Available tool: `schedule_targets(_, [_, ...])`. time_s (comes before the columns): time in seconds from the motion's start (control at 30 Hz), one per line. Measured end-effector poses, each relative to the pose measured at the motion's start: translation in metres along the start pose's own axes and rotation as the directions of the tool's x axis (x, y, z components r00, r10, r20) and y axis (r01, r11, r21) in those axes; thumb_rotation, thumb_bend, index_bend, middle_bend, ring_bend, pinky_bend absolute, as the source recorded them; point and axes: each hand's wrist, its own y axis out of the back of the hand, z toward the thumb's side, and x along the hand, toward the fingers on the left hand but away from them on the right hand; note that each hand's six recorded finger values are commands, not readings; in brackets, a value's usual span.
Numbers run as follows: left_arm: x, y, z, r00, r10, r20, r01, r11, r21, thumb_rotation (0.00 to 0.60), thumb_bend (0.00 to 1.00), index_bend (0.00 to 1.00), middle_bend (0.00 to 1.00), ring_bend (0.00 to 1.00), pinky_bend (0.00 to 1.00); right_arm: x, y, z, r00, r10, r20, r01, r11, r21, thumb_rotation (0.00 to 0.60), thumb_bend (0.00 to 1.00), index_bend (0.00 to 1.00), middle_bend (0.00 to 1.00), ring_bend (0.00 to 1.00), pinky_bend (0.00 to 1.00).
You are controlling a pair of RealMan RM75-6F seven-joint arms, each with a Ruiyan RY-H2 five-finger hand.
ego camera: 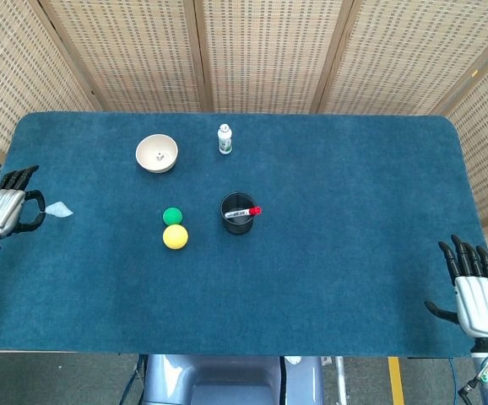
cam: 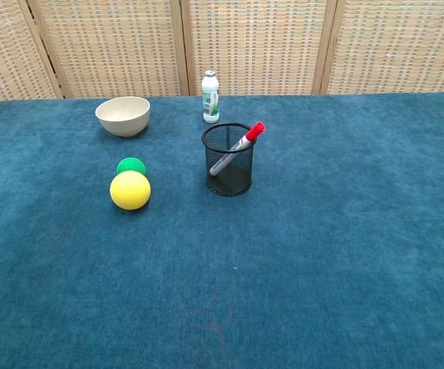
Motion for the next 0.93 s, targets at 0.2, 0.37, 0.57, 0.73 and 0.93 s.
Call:
schedule_targets(0.2, [-0.015,0.012,0.016,0.999,0.022,0.035,-0.019,0.996,-0.086,0.600,0.05,0.00,0.00,0.00,0.00,0.001,0.004,-0.001,1.000,-0.011,-0.001,0.011,1.000,-0.014,0.600,0.00,0.00,0.00,0.00,0.00])
schedule_targets(0.37, [-0.038,0.028,0.030,0.997,0.060,0.042,-0.053,0.988,-0.148,0.600,0.00,0.00,0.00,0.00,0.00,0.003,0.009,-0.002,1.000,-0.021,-0.005,0.021,0.999,-0.026,0.600,0.00,0.00,0.00,0.00,0.00])
schedule_targets(0.57, [-0.086,0.049,0.039,0.989,0.146,-0.004,-0.144,0.972,-0.185,0.600,0.00,0.00,0.00,0.00,0.00,0.005,0.014,-0.002,0.999,-0.037,-0.014,0.036,0.999,-0.041,0.600,0.00,0.00,0.00,0.00,0.00])
schedule_targets(0.73, [-0.138,0.055,0.036,0.972,0.213,-0.096,-0.226,0.962,-0.156,0.600,0.00,0.00,0.00,0.00,0.00,0.008,0.019,-0.001,0.998,-0.051,-0.022,0.050,0.998,-0.049,0.600,0.00,0.00,0.00,0.00,0.00])
schedule_targets(0.93, [-0.178,0.051,0.036,0.961,0.228,-0.159,-0.248,0.961,-0.120,0.600,0.00,0.00,0.00,0.00,0.00,0.012,0.025,-0.003,0.997,-0.072,-0.020,0.071,0.996,-0.061,0.600,0.00,0.00,0.00,0.00,0.00])
